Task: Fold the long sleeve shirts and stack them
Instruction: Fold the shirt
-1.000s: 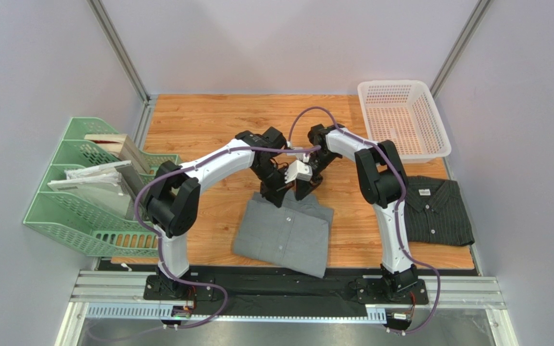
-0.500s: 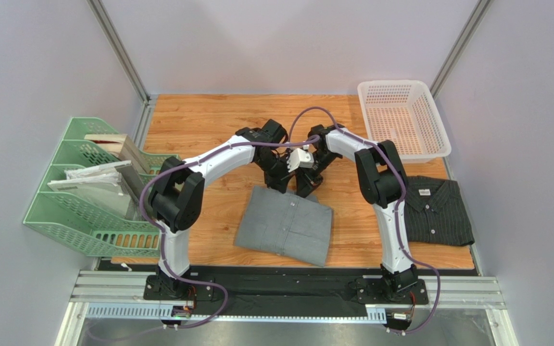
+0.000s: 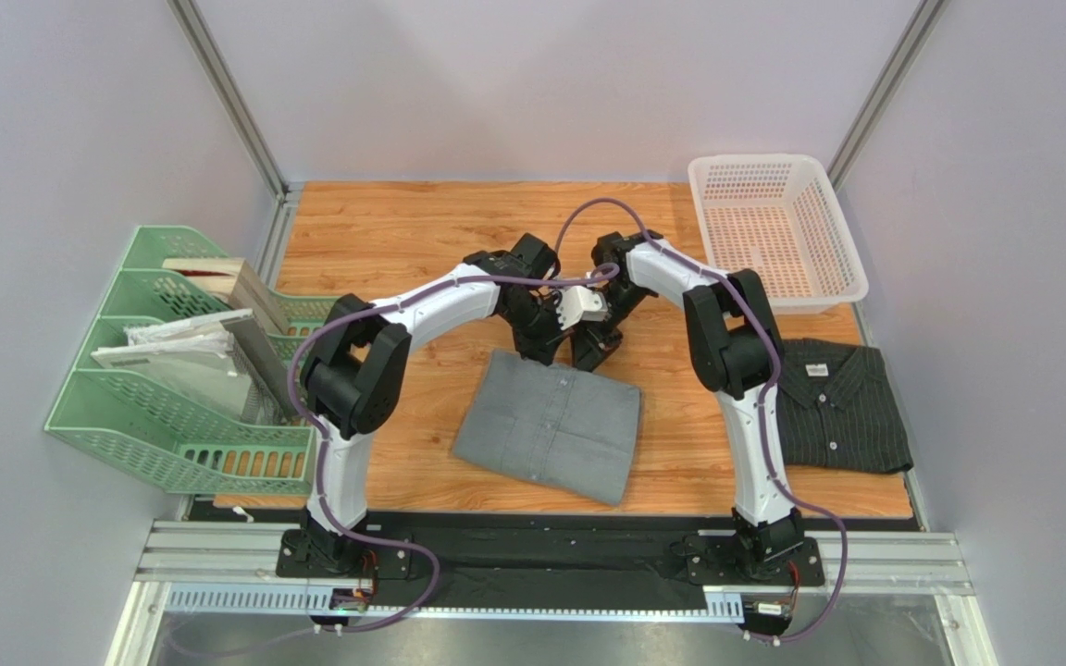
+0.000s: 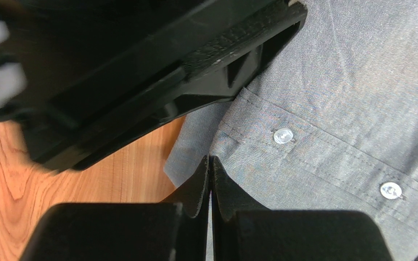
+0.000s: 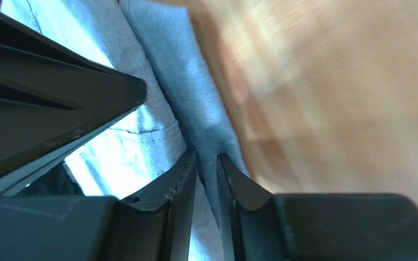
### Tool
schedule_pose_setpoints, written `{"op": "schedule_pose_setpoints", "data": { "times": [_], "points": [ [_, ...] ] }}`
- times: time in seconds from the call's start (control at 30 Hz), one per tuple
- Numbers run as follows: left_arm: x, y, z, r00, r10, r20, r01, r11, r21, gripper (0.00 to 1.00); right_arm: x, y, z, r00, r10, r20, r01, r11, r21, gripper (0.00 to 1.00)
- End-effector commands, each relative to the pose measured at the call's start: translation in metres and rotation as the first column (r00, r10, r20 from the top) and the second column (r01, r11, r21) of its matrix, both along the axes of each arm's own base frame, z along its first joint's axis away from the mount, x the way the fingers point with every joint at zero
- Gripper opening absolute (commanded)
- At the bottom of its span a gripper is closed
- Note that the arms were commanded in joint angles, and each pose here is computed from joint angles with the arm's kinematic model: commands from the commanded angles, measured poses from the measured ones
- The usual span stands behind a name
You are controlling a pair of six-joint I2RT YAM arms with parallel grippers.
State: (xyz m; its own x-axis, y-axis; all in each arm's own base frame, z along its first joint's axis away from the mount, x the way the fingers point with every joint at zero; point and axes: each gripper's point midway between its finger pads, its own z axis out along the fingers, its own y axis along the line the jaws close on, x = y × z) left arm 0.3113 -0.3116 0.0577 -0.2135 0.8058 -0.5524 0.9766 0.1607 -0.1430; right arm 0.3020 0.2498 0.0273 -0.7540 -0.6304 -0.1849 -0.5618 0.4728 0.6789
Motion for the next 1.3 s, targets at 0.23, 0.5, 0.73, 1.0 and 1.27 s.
{"op": "schedule_pose_setpoints", "data": {
  "times": [0.23,0.5,0.73,1.0,1.27],
  "points": [
    [0.031,0.011,0.049,0.990,0.138,0.001,-0.138,0.986,-0.090,0.41,0.063,-0.057,0.055,0.977,-0.057,0.205,0.076,0.993,-0.085,0.49],
    [0.004,0.040,0.048,0.989,0.101,-0.107,-0.104,0.994,-0.019,0.72,-0.017,-0.080,0.052,0.999,-0.046,-0.005,0.045,0.991,-0.124,0.68],
    [0.010,0.064,0.004,0.978,0.165,-0.124,-0.150,0.981,0.125,0.70,-0.026,-0.102,0.019,0.999,-0.030,0.018,0.034,0.970,-0.241,0.61],
    [0.003,0.074,-0.018,0.963,0.199,-0.180,-0.168,0.970,0.175,0.57,-0.024,-0.106,0.002,1.000,-0.011,0.014,0.014,0.967,-0.254,0.00],
    [0.012,0.090,-0.045,0.935,0.312,-0.169,-0.253,0.920,0.298,0.30,0.040,-0.098,-0.022,0.991,-0.021,0.134,0.064,0.943,-0.326,0.00]
  ]
}}
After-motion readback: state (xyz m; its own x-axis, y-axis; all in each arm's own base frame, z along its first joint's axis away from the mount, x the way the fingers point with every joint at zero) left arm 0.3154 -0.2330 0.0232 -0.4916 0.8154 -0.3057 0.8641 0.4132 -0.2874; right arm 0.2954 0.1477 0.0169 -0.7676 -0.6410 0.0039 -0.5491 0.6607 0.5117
